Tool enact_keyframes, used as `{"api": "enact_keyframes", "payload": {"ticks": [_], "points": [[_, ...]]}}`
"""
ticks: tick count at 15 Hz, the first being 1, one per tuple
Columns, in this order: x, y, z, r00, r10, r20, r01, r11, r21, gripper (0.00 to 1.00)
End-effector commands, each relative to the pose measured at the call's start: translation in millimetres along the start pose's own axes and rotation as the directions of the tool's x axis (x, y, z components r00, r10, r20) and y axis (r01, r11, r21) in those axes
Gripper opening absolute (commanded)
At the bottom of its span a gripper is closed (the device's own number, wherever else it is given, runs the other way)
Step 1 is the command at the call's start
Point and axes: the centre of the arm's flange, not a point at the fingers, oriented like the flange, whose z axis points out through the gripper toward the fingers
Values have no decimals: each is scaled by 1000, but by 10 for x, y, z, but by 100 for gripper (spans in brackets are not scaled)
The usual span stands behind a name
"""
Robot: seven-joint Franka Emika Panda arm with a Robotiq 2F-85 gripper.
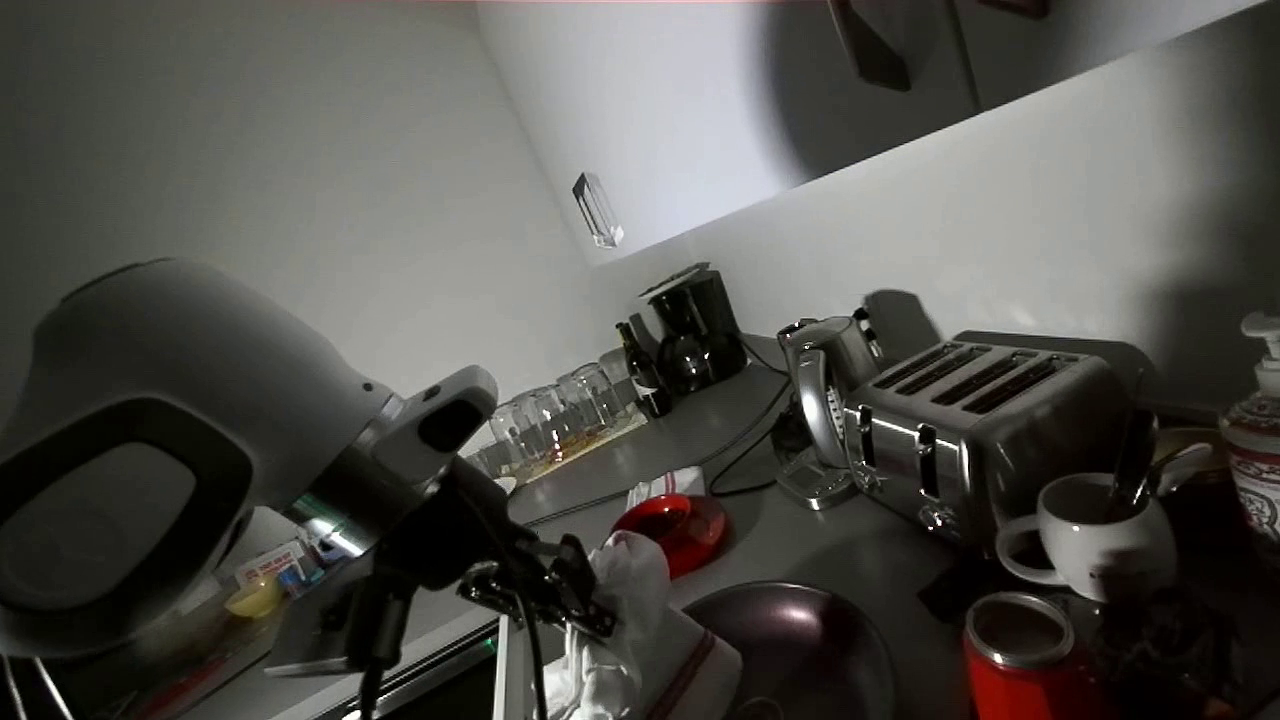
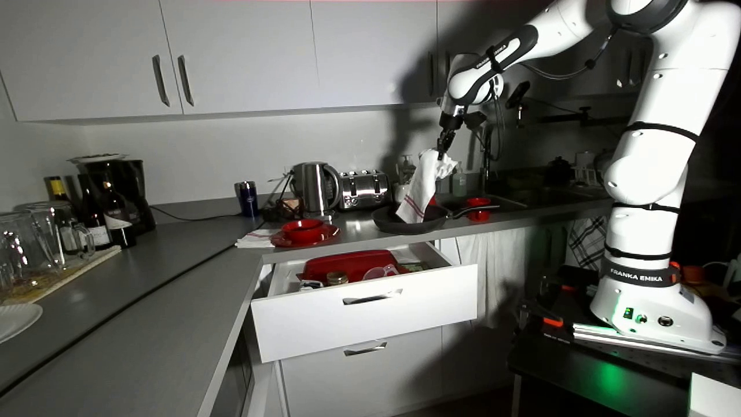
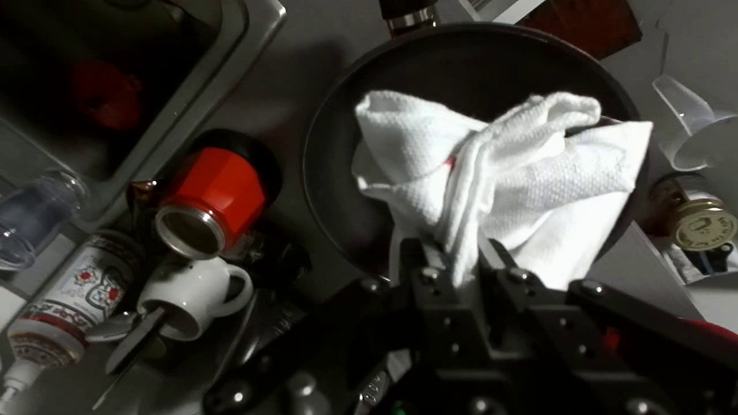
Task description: Use the cloth to wipe the plate
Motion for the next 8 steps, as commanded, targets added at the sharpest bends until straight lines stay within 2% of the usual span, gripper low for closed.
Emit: {"api": "enact_keyframes", "payload": {"ticks": [1,4,8], "points": [[-79,-44,-135,994,101,38,-100,995,-24,8],[-106,-62,-210,991,132,38,-130,991,-33,8],[-43,-107,40,968,193,157,-183,980,-81,8]]}}
